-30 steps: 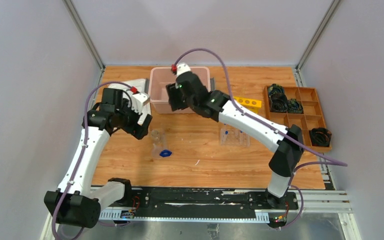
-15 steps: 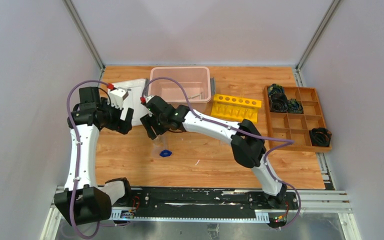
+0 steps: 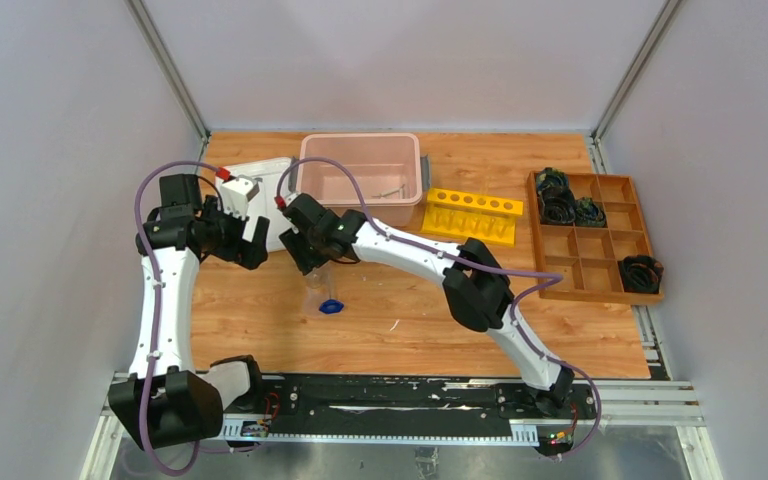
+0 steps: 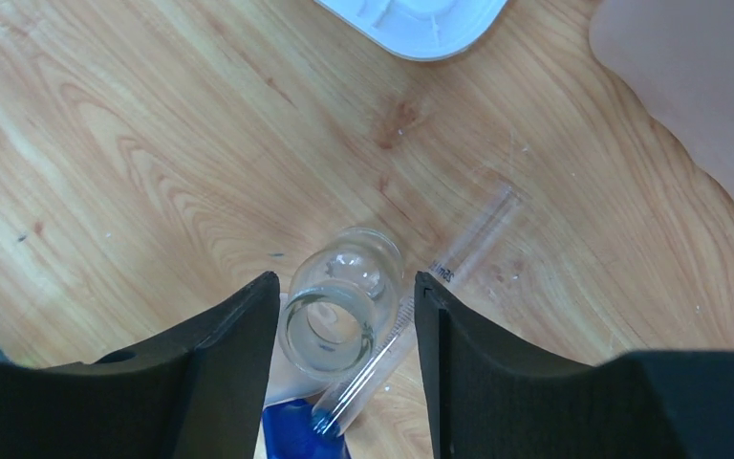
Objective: Organize the chemistry lab equipment
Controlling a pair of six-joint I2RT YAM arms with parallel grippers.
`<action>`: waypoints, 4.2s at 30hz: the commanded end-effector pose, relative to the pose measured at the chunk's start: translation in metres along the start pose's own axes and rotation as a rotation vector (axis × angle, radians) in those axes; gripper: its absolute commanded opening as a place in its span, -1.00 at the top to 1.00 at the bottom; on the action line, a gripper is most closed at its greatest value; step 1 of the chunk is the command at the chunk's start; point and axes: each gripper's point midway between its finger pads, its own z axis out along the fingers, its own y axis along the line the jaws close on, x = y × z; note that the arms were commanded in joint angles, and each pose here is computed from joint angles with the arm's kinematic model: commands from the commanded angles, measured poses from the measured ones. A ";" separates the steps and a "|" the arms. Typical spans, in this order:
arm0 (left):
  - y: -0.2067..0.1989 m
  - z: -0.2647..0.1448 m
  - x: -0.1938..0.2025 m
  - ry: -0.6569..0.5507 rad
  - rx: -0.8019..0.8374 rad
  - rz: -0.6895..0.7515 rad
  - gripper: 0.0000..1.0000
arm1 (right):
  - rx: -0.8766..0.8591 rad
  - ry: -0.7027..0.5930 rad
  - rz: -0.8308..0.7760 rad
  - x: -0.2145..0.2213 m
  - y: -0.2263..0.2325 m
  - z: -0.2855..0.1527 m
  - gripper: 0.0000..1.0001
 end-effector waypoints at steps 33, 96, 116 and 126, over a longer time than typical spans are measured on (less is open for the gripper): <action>-0.006 0.002 -0.003 -0.023 0.041 -0.004 -0.85 | 0.184 -0.388 0.097 -0.151 -0.101 -0.162 1.00; -0.029 -0.003 0.008 -0.012 0.150 0.048 -0.65 | 0.172 -0.182 0.176 -0.008 -0.045 -0.098 -0.18; -0.037 -0.015 0.005 -0.066 0.144 0.092 -0.62 | 0.300 0.061 0.304 0.075 -0.053 0.015 0.06; -0.040 -0.012 0.004 -0.065 0.168 0.086 -0.55 | 0.151 0.040 0.229 0.045 -0.047 -0.032 1.00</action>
